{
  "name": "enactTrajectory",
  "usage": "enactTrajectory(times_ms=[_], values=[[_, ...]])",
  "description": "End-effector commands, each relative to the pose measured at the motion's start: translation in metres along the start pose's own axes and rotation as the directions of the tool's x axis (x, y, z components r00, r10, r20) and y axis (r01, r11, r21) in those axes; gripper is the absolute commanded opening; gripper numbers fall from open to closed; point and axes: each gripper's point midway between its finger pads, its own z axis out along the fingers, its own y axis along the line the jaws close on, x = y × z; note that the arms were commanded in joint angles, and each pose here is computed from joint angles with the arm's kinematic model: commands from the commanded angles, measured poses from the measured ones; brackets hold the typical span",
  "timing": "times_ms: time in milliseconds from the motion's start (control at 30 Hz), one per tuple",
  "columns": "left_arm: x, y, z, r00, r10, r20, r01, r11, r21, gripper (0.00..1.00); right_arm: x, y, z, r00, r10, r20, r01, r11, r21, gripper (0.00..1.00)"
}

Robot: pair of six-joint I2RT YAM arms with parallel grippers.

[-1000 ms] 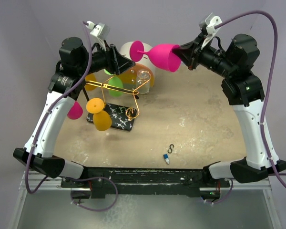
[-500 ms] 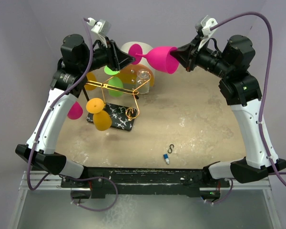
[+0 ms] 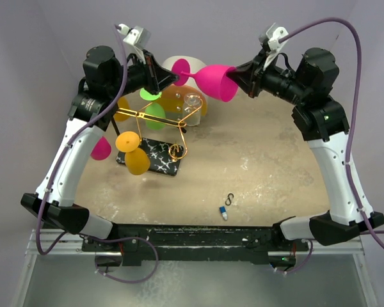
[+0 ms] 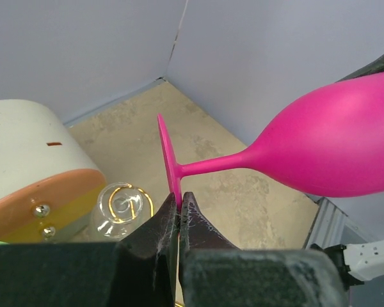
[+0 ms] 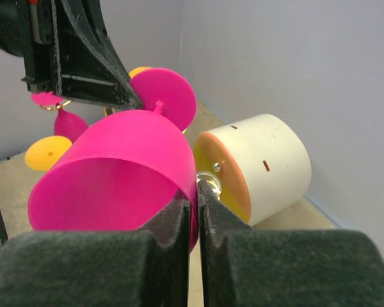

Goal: Place the wine glass upside down on the wine glass rack

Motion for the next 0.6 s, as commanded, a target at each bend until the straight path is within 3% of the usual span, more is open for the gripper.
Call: enactTrajectory(times_ms=[0, 333, 433, 567], values=[[-0.029, -0.003, -0.016, 0.986, 0.143, 0.08, -0.138, 0.988, -0.063, 0.0, -0.011, 0.015, -0.005, 0.998, -0.035, 0.044, 0.037, 0.997, -0.065, 0.12], [-0.036, 0.003, -0.043, 0.959, 0.275, 0.075, -0.259, 0.95, -0.172, 0.0, -0.011, 0.029, -0.021, 0.997, -0.063, 0.041, 0.067, 0.993, -0.102, 0.66], [-0.04, 0.005, -0.054, 0.94, 0.334, 0.068, -0.313, 0.925, -0.214, 0.0, -0.011, 0.029, -0.03, 0.994, -0.101, 0.036, 0.104, 0.992, -0.076, 0.74], [-0.045, 0.004, -0.065, 0.912, 0.407, 0.043, -0.387, 0.892, -0.236, 0.0, -0.011, 0.024, -0.042, 0.991, -0.129, 0.029, 0.13, 0.991, -0.038, 0.79]])
